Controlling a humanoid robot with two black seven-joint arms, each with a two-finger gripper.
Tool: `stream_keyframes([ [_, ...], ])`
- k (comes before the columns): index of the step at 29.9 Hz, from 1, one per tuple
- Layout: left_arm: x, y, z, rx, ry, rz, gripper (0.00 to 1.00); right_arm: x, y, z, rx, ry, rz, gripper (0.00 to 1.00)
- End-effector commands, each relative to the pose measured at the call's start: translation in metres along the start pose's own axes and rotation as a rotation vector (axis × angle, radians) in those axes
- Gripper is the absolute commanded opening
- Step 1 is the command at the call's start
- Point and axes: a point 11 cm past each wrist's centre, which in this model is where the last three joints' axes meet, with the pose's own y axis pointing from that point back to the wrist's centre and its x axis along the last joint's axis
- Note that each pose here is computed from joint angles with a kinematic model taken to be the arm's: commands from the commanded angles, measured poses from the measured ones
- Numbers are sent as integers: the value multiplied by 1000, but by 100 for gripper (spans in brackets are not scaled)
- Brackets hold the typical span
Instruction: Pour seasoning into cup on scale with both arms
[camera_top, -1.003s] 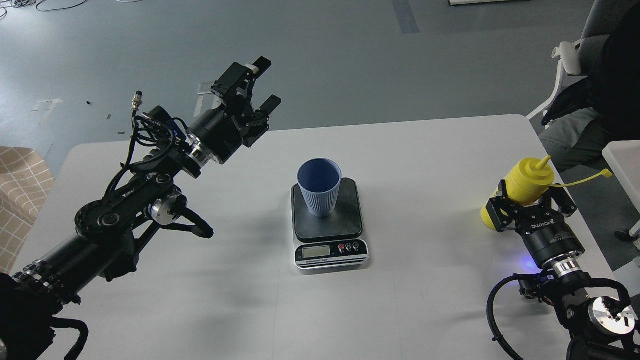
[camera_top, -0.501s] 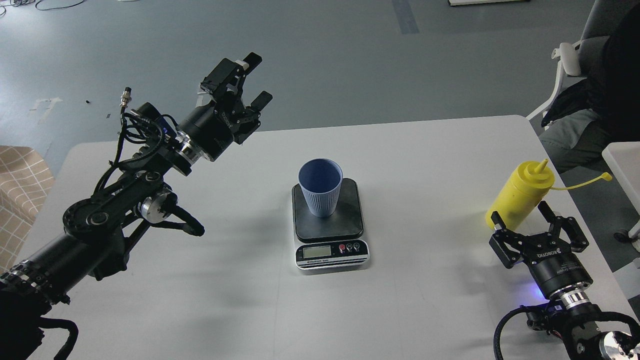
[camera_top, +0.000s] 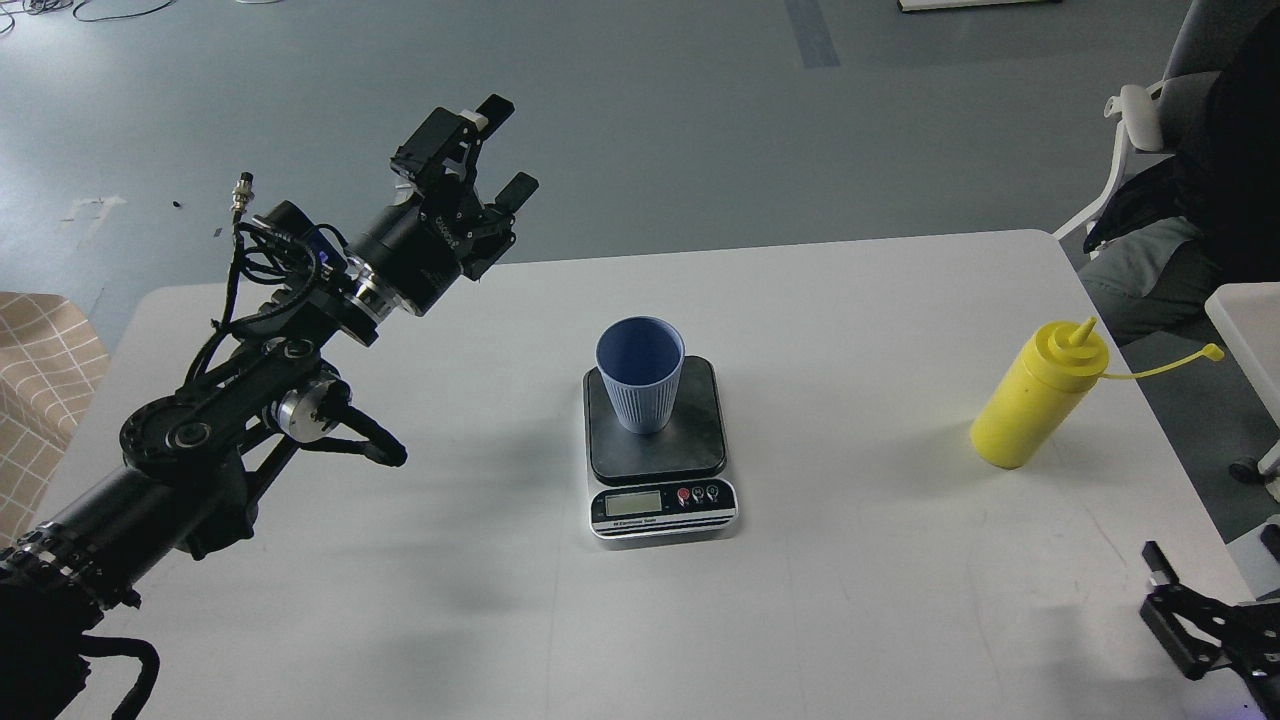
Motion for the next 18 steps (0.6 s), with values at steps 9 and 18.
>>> stream_keyframes([
  [9,19,-10,36,-92,-15,41,98,-252,-96,-167,124,562,-436,99],
  [18,23,-21,56,-135,-7,42,98,-346,-226,-21,-130,617,-732,99],
])
